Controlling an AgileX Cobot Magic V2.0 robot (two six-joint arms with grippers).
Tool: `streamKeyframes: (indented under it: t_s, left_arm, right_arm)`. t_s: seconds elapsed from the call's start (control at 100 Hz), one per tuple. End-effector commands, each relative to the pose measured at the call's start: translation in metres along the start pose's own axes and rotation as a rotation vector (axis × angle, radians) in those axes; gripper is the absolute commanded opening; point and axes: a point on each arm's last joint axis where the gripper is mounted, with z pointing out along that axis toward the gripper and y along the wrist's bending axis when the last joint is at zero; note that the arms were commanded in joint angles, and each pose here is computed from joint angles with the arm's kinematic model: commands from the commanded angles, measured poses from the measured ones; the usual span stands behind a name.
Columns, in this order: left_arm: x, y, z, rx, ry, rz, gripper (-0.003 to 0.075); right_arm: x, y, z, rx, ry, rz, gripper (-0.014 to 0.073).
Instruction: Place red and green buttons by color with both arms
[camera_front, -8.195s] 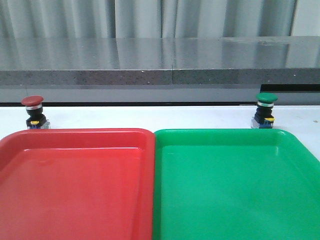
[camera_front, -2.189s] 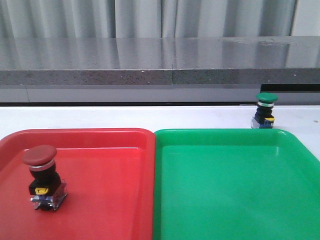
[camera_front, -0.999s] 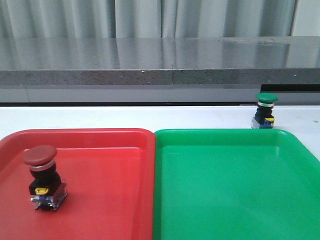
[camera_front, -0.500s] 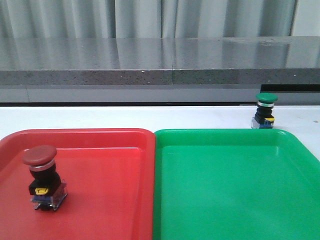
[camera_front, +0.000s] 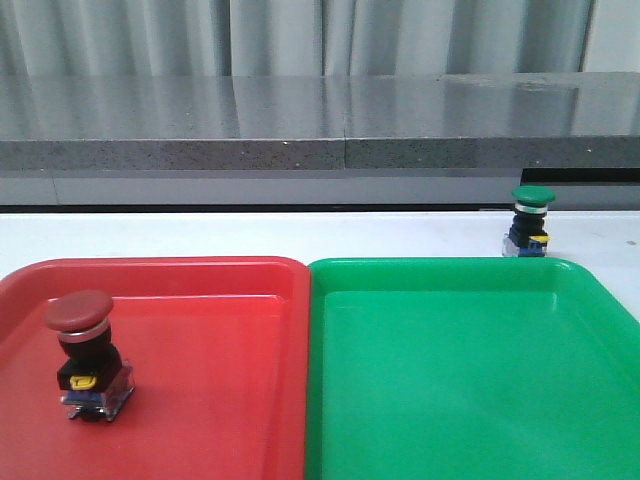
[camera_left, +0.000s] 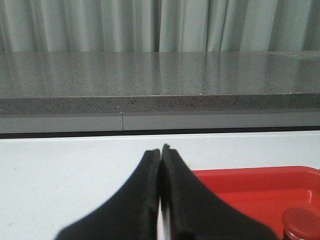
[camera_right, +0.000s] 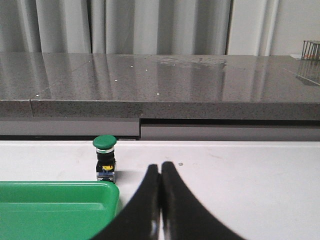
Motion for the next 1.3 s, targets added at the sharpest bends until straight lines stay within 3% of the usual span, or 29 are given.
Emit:
streamKeyframes:
  t_s: [0.0,0.45,0.55,0.67,0.869,1.049,1.289]
  left_arm:
    - [-0.006,0.0,-0.003,0.006,-0.109,-0.006,-0.002]
    - [-0.006,0.0,-0.003,0.006,-0.109,-0.006,-0.002]
    - [-0.006,0.0,-0.003,0.006,-0.109,-0.006,-0.002]
    - [-0.006,0.0,-0.003,0.006,-0.109,-0.006,-0.002]
    - [-0.006,0.0,-0.003,0.006,-0.109,-0.006,-0.002]
    - [-0.006,0.0,-0.003,0.006,-0.109,-0.006,-0.002]
    - [-0.006,0.0,-0.003,0.006,-0.109,-0.006,-0.002]
  right_arm:
    - [-0.012,0.0,0.0,0.003,-0.083,-0.009,-0.0063]
    - [-0.018,0.0,0.0,0.003,-0.089,-0.009,-0.0063]
    - [-0.027,0.0,0.0,0.007,-0.037,-0.009,-0.0063]
    - [-0.049,0.0,0.001,0.015,0.061,-0.007,-0.0063]
    - [-0.111,0.0,0.01,0.023,0.129,-0.005,-0.0063]
    - [-0.143,-0.001,0.04,0.035,0.27,-0.022,-0.0063]
    - [-0.15,0.001,0.113,0.024,0.475,0.033,-0.0059]
